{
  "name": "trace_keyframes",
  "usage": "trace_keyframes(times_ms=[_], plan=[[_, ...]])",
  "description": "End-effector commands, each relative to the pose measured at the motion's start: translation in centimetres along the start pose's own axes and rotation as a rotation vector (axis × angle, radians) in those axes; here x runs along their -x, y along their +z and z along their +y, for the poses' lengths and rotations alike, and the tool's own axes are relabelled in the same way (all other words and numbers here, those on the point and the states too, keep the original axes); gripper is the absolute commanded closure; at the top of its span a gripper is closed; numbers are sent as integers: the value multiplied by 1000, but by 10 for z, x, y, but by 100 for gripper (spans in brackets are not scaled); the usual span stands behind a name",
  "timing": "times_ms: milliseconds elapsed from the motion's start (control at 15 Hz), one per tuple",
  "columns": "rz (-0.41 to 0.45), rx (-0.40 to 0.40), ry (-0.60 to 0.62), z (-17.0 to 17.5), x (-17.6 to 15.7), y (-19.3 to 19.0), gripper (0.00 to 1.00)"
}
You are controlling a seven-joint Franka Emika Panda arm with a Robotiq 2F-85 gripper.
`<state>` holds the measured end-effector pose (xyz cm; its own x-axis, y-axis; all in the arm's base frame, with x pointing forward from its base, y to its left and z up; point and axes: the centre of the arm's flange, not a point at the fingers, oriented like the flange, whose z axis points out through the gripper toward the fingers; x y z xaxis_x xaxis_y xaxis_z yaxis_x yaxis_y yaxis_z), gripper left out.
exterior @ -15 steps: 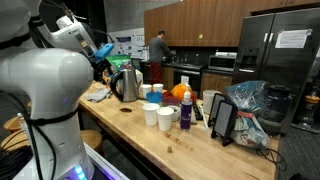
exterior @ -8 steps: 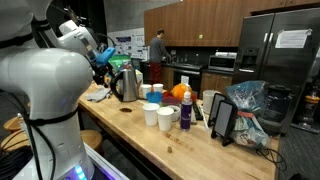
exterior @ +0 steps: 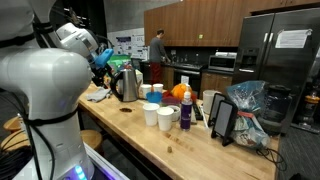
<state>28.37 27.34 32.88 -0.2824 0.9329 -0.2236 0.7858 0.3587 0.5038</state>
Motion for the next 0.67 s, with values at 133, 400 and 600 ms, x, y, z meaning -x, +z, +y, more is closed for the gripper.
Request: trace_keyframes(times_ms=[133,400,600], plan=[[-13,56,-15,-1,-8,1,0],[-26,92,-34,0,-14,-4,0],[-38,105,-41,0,-13,-3,0]])
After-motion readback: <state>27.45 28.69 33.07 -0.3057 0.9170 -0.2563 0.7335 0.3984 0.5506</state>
